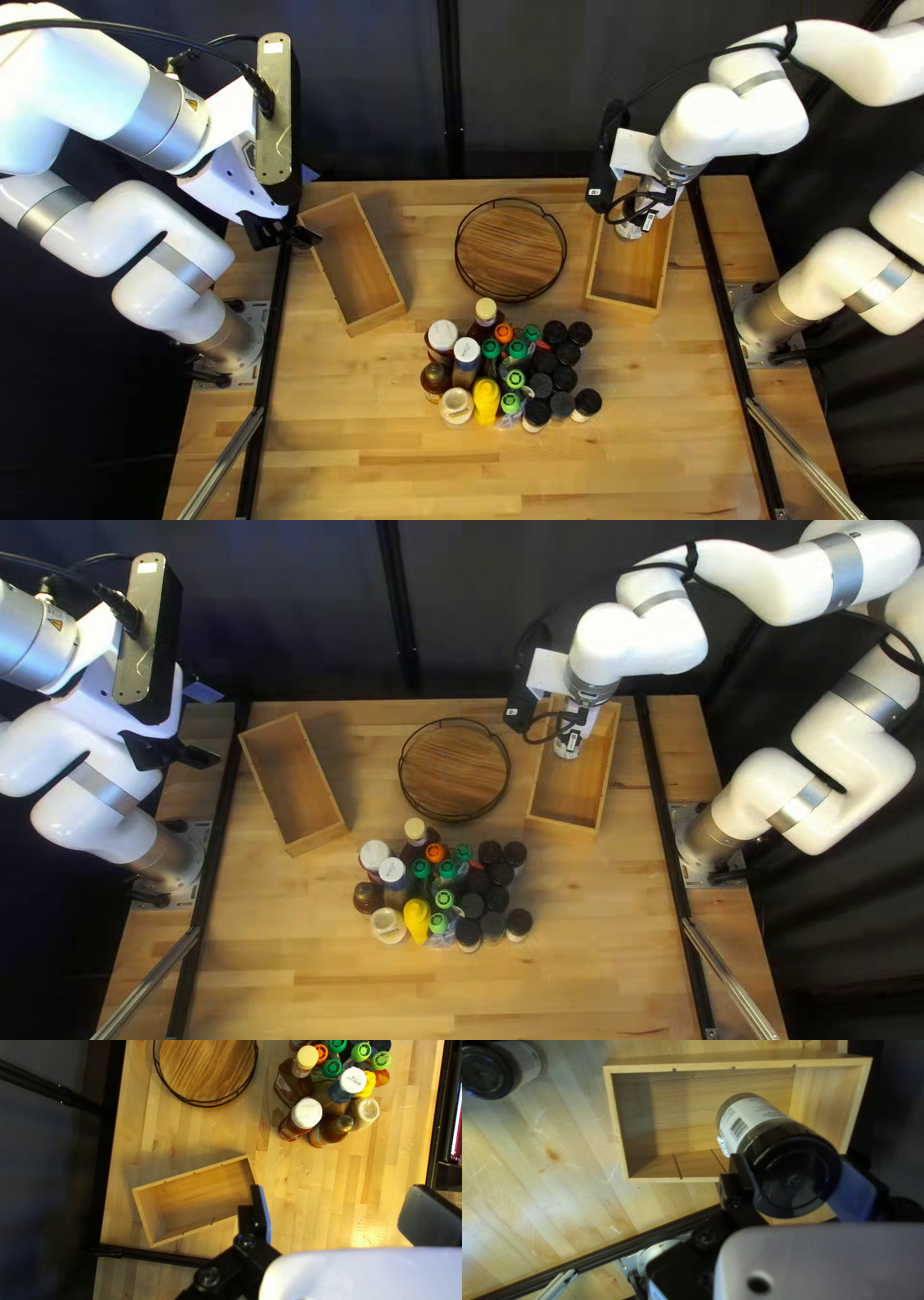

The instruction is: Separate condiments, baby food and spices and place it in 3 different racks/containers

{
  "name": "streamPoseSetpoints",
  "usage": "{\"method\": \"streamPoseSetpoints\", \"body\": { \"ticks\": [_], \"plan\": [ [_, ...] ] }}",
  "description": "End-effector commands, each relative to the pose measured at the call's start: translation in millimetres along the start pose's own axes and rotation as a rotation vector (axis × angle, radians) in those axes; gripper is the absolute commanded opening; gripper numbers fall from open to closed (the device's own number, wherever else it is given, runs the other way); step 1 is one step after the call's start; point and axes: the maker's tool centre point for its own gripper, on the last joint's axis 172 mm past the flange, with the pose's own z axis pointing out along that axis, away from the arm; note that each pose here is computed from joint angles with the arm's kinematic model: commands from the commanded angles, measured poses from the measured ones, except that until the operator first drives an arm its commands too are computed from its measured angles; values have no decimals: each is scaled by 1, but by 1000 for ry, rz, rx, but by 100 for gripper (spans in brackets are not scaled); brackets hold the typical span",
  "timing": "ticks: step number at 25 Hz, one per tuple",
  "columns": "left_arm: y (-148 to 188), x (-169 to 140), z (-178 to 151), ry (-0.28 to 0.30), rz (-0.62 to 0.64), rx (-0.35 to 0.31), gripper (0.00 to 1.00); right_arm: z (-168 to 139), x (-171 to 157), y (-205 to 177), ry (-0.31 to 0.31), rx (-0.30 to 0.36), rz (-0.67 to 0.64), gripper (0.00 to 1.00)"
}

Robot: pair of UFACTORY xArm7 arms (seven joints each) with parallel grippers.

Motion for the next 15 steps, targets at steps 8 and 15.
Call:
{"method": "streamPoseSetpoints", "body": {
  "ticks": [8,15],
  "plan": [
    [0,0,0,0,0,0,100,57,4,28,18,-8,40,1],
    [0,0,0,0,0,0,100,73,7,31,33,-21,52,7]
  ]
}}
